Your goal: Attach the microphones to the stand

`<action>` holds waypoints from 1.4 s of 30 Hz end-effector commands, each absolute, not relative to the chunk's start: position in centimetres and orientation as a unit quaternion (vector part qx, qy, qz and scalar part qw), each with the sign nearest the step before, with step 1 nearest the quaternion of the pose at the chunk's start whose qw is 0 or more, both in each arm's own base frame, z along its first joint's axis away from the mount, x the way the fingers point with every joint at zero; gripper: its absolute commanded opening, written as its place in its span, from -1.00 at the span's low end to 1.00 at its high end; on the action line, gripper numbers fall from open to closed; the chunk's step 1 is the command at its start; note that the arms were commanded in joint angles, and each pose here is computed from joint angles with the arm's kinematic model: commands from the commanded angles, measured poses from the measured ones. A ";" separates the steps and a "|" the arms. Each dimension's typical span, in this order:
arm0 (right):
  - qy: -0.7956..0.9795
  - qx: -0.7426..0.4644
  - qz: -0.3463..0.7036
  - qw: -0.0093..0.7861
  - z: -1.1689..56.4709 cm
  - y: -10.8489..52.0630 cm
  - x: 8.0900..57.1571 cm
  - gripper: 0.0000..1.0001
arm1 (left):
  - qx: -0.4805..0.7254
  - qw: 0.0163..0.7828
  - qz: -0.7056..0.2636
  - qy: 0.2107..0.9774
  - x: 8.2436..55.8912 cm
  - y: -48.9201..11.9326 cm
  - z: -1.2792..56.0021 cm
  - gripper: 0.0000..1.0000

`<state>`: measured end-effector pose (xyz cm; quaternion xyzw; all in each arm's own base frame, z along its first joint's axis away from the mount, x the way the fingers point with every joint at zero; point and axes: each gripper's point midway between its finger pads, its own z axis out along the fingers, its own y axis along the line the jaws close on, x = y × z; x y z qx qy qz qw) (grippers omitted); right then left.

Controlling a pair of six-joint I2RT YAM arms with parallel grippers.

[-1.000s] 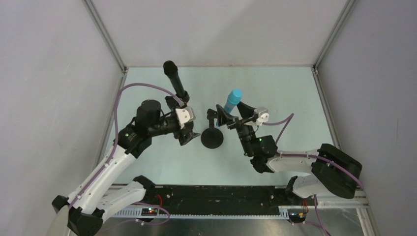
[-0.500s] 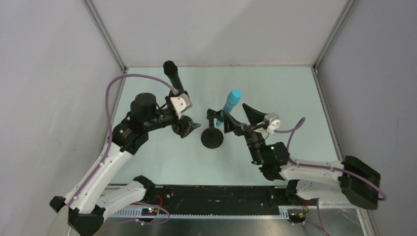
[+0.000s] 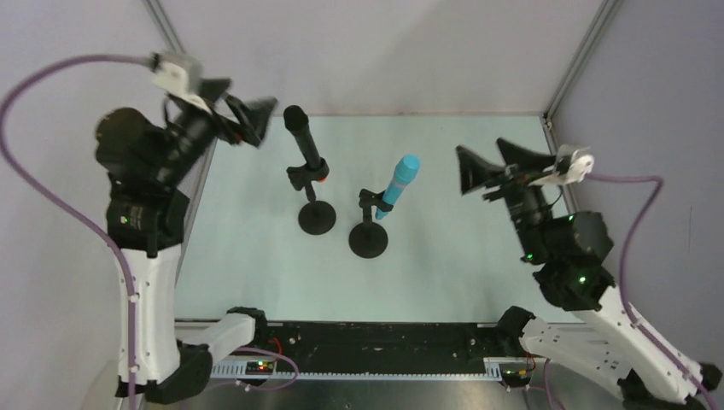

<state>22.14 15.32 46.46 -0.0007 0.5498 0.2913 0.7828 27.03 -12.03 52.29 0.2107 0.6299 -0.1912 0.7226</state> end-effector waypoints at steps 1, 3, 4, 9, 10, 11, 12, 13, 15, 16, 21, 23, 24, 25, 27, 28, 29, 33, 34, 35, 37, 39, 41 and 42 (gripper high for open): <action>0.637 -0.020 0.253 0.728 44.7 13.0 24.9 0.99 | 0.082 0.740 -0.192 0.640 29.0 -7.1 56.2 0.99; 0.643 0.006 0.254 0.722 45.5 10.7 26.6 0.99 | 0.039 0.739 -0.171 0.650 30.0 -4.1 56.0 0.99; 0.643 0.021 0.260 0.720 45.9 9.7 27.2 0.99 | 0.019 0.734 -0.154 0.661 30.7 -2.2 55.1 0.99; 0.684 0.121 0.237 0.679 42.4 3.4 33.7 0.99 | -0.042 0.687 -0.071 0.722 33.0 4.2 48.1 0.99; 0.690 0.138 0.238 0.669 41.7 2.6 34.4 0.99 | -0.058 0.669 -0.062 0.739 33.4 5.4 45.6 0.99; 0.702 0.169 0.236 0.650 39.9 1.2 35.9 0.99 | -0.057 0.660 -0.050 0.748 33.6 5.9 44.4 0.99; 0.715 0.186 0.231 0.633 38.3 0.6 37.0 0.99 | -0.067 0.640 -0.044 0.764 33.9 6.6 41.7 1.00; 0.722 0.205 0.213 0.626 36.7 -0.4 37.5 0.99 | -0.063 0.631 -0.036 0.772 34.0 6.9 40.3 0.99; 0.732 0.230 0.172 0.617 33.5 -2.1 38.1 0.99 | -0.066 0.611 -0.037 0.788 34.3 7.1 36.5 0.99; 0.725 0.238 0.138 0.632 33.1 -3.4 38.2 0.99 | -0.068 0.605 -0.039 0.792 34.4 7.2 34.1 0.99; 0.719 0.238 0.024 0.653 25.7 -6.3 36.7 0.99 | -0.099 0.594 -0.043 0.797 35.2 7.7 27.0 0.99; 0.733 0.208 -0.017 0.647 22.4 -6.4 36.1 0.99 | -0.111 0.580 -0.037 0.806 35.3 7.8 23.0 0.99; 0.756 0.188 -0.042 0.625 19.8 -6.3 35.7 0.99 | -0.114 0.594 -0.011 0.797 35.7 8.6 23.0 0.99; 0.777 0.180 -0.053 0.601 17.7 -6.2 35.7 0.99 | -0.110 0.593 -0.003 0.798 35.9 8.2 21.4 0.99; 0.805 0.180 -0.070 0.561 14.5 -6.4 35.5 0.99 | -0.104 0.586 0.011 0.803 36.0 7.6 18.9 0.99; 0.808 0.194 -0.074 0.551 13.5 -6.7 35.3 0.99 | -0.106 0.581 0.017 0.807 36.1 7.6 17.9 0.99; 0.807 0.201 -0.070 0.551 12.9 -6.7 35.5 0.99 | -0.096 0.581 0.014 0.808 36.2 6.7 16.8 0.99; 0.800 0.225 -0.048 0.554 11.4 -6.4 35.9 0.99 | -0.050 0.610 0.014 0.791 36.1 4.5 14.7 0.99; 0.800 0.232 -0.049 0.551 10.7 -6.5 35.6 0.99 | -0.037 0.622 0.006 0.782 36.1 3.9 14.8 0.99; 0.781 0.245 -0.043 0.573 11.5 -6.7 36.0 0.99 | -0.025 0.639 0.001 0.769 35.8 3.4 14.7 0.99; 0.753 0.250 -0.033 0.608 11.7 -6.8 35.5 0.99 | 0.001 0.662 -0.017 0.750 35.4 2.3 15.0 0.99; 0.745 0.249 -0.033 0.618 10.9 -6.7 34.4 0.99 | 0.030 0.682 -0.017 0.731 35.2 1.5 15.3 0.99; 0.734 0.233 -0.035 0.637 11.6 -6.6 34.4 0.99 | 0.041 0.699 -0.013 0.714 35.1 1.3 15.5 0.99; 0.721 0.227 -0.036 0.654 12.5 -6.5 34.6 0.99 | 0.044 0.697 -0.013 0.716 35.2 1.2 15.1 0.99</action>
